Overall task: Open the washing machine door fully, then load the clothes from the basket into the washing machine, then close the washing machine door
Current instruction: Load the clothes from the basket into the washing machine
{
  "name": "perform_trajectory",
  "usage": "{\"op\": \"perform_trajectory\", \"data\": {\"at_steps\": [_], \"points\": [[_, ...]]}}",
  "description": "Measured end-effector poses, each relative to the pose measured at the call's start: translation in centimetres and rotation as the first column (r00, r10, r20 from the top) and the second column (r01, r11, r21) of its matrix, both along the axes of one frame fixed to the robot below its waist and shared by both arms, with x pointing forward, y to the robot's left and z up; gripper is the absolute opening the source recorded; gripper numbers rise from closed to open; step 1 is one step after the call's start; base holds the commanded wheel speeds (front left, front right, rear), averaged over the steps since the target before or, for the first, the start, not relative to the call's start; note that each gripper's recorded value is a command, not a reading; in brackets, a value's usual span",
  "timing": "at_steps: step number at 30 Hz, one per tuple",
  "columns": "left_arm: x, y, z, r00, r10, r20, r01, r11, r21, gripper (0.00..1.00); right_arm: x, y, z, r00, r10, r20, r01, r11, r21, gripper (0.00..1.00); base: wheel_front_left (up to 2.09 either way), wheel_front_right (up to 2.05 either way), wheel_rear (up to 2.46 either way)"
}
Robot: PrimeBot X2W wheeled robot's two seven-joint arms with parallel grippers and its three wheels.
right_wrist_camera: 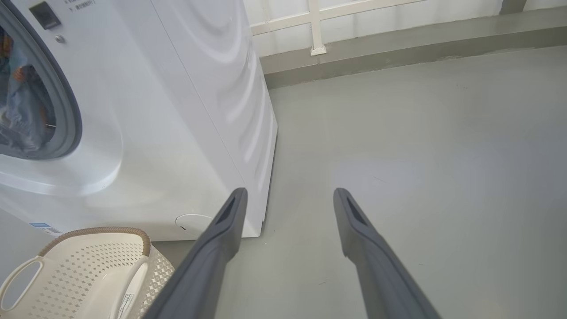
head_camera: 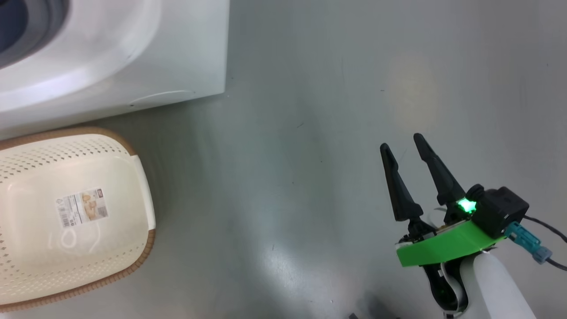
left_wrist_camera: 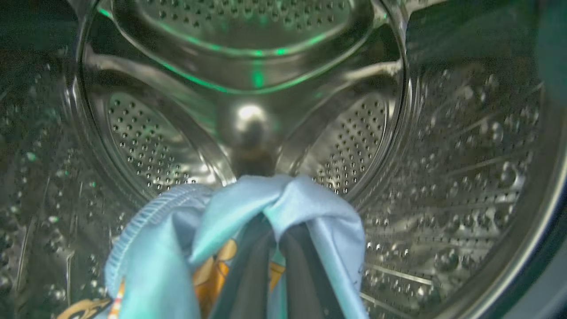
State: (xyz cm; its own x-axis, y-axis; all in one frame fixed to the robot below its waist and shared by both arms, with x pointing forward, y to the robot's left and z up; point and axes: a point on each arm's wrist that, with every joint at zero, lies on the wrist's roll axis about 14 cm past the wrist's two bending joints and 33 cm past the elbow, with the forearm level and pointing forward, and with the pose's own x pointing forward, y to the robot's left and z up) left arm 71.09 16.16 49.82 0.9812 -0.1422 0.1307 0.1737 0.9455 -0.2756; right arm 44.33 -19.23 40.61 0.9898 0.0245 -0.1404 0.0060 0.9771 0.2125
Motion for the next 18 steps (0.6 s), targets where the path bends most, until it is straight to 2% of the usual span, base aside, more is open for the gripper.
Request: {"op": "perform_trajectory", "data": {"at_steps": [5, 10, 11, 13, 14, 15, 16, 17, 18], "points": [[0.9, 0.5, 3.7, 0.992, 0.030, 0.121, -0.026, 0.999, -0.039, 0.00, 0.7, -0.2, 0.3, 1.000, -0.001, 0.016, 0.001, 1.000, -0.008, 1.00, 0.00, 0.00, 0.00], [0.7, -0.7, 1.9, 0.997, 0.009, 0.077, -0.005, 0.999, -0.041, 0.00, 0.6, -0.4, 0.5, 1.000, -0.006, 0.018, 0.006, 1.000, -0.013, 1.00, 0.00, 0.00, 0.00], [0.6, -0.8, 1.1, 0.998, 0.004, 0.057, -0.002, 0.999, -0.039, 0.08, 0.6, -0.5, 0.5, 1.000, -0.007, 0.017, 0.007, 1.000, -0.013, 1.00, 0.00, 0.00, 0.00], [0.4, -1.2, -0.2, 1.000, -0.005, 0.020, 0.006, 1.000, -0.026, 0.11, 0.5, -0.4, 0.5, 1.000, -0.006, 0.017, 0.007, 1.000, -0.013, 1.00, 0.00, 0.00, 0.00], [0.3, -1.3, -0.7, 1.000, -0.011, 0.004, 0.011, 1.000, -0.022, 0.16, 0.5, -0.4, 0.6, 1.000, -0.007, 0.017, 0.007, 1.000, -0.013, 1.00, 0.00, 0.00, 0.00], [0.3, -1.5, -1.0, 1.000, -0.014, -0.006, 0.014, 1.000, -0.022, 0.33, 0.5, -0.4, 0.6, 1.000, -0.007, 0.017, 0.007, 1.000, -0.013, 1.00, 0.00, 0.00, 0.00], [0.2, -1.5, -1.2, 1.000, -0.015, -0.013, 0.014, 1.000, -0.020, 0.80, 0.4, -0.4, 0.6, 1.000, -0.007, 0.017, 0.007, 1.000, -0.012, 1.00, 0.00, 0.00, 0.00], [0.3, -1.3, -1.4, 1.000, -0.011, -0.020, 0.011, 1.000, -0.023, 1.00, 0.4, -0.4, 0.6, 1.000, -0.007, 0.017, 0.007, 1.000, -0.012, 1.00, 0.00, 0.00, 0.00], [0.2, -1.2, -1.6, 1.000, -0.008, -0.027, 0.007, 1.000, -0.023, 1.00, 0.4, -0.4, 0.6, 1.000, -0.007, 0.017, 0.008, 1.000, -0.013, 1.00, 0.00, 0.00, 0.00]]}}
